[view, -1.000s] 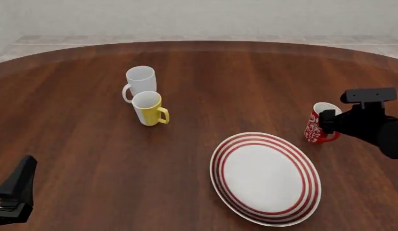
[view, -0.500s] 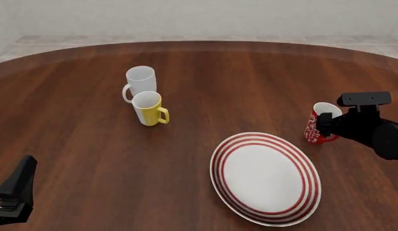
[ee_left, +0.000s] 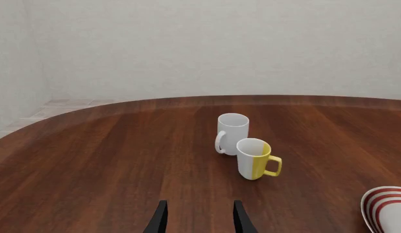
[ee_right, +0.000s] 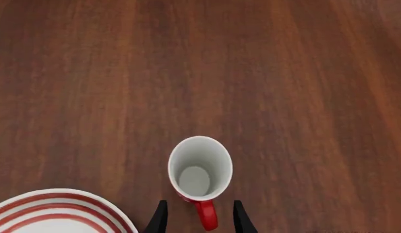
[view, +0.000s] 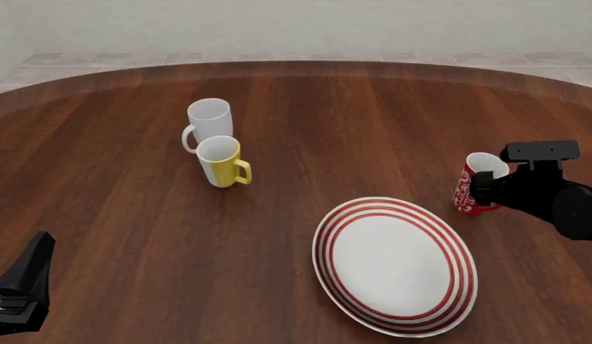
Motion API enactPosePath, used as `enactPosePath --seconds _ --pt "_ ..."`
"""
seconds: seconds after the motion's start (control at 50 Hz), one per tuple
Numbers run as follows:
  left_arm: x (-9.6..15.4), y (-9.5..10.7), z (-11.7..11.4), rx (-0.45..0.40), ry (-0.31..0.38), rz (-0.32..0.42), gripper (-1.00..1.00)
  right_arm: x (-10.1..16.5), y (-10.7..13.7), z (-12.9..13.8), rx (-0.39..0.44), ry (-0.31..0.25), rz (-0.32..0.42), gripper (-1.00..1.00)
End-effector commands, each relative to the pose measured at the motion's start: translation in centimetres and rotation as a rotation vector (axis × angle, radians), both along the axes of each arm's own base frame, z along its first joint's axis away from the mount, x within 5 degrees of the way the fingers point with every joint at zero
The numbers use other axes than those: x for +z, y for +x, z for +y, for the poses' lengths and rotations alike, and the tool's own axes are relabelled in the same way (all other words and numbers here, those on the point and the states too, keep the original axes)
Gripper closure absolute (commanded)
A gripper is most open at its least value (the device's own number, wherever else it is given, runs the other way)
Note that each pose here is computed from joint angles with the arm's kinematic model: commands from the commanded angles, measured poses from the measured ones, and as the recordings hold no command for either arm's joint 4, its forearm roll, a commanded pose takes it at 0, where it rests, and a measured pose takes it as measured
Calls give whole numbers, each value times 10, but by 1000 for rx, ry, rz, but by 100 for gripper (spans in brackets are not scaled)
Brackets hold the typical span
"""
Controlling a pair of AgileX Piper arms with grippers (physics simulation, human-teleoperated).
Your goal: Pick up the red mug and put it on the plate
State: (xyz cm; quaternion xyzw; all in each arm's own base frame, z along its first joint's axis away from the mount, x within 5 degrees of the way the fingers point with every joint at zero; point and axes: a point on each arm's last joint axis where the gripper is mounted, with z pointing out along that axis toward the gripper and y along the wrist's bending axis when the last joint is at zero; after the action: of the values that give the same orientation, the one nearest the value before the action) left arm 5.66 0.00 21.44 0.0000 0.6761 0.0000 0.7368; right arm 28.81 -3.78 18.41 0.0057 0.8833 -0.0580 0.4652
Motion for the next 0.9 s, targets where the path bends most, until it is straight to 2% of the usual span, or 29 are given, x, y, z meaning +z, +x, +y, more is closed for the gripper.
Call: enactPosePath --seconds 0.02,0.9 --pt "0 0 0 0 0 0 -100 -6 2 -2 -7 3 8 -100" --pt "0 0 0 0 0 0 -100 -19 4 -2 -14 15 30 -100"
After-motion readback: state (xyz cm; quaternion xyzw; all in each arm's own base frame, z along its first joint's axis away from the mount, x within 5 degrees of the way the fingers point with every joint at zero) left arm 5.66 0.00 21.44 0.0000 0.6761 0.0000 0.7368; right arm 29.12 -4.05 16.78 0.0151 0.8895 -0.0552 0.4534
